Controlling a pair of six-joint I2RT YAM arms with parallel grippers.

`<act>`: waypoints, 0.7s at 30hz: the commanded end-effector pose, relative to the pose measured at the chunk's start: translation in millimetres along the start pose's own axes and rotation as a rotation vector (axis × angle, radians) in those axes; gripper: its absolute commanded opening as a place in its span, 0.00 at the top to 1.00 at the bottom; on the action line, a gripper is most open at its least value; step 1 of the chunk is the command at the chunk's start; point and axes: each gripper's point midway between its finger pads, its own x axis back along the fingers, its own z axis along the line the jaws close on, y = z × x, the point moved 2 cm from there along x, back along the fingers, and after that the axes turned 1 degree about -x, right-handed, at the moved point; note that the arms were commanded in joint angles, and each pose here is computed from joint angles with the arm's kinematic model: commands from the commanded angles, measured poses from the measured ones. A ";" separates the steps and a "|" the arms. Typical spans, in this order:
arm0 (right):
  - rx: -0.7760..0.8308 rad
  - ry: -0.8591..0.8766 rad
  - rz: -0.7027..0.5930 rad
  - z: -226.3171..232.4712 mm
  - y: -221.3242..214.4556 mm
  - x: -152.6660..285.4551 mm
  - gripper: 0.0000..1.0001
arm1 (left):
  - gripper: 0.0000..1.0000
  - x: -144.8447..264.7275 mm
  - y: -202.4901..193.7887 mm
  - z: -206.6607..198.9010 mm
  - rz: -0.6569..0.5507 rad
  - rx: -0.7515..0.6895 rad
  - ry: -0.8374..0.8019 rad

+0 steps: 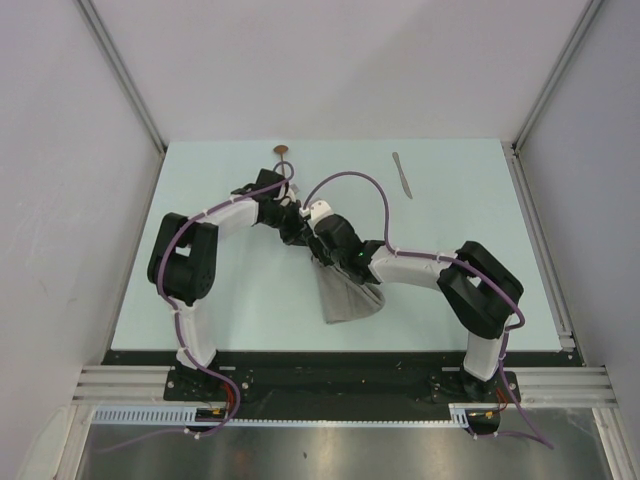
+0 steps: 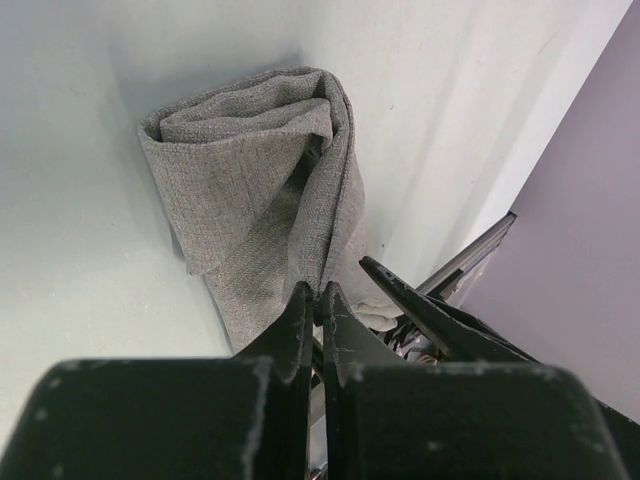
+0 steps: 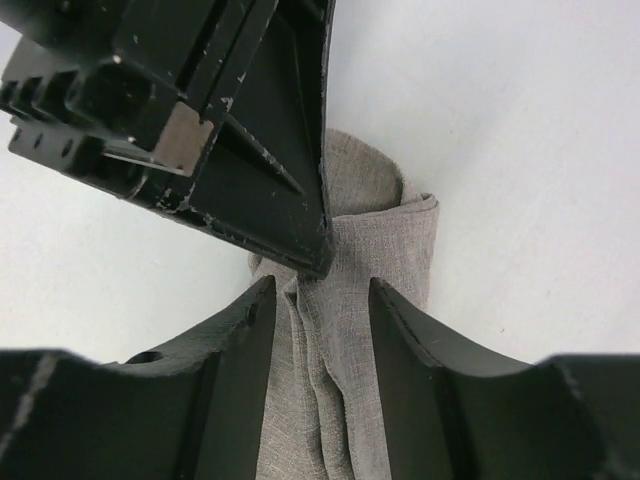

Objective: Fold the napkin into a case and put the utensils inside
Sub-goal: Pick up the top corner of the smaller rectangle folded napkin from the center of the board.

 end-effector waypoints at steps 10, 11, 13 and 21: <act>-0.016 -0.022 -0.047 1.1 15.8 -11.0 0.53 | 1.00 13.9 7.1 -16.4 -0.015 0.011 -0.083; -0.017 -0.023 -0.045 0.8 15.1 -11.0 0.54 | 1.00 13.8 7.7 -15.5 -0.016 0.015 -0.081; -0.014 -0.025 -0.043 0.2 13.2 -10.7 0.57 | 1.00 13.7 8.2 -14.8 -0.016 0.017 -0.080; -0.020 -0.028 -0.046 -0.8 11.7 -8.8 0.67 | 1.00 12.2 11.0 -13.4 -0.016 0.030 -0.089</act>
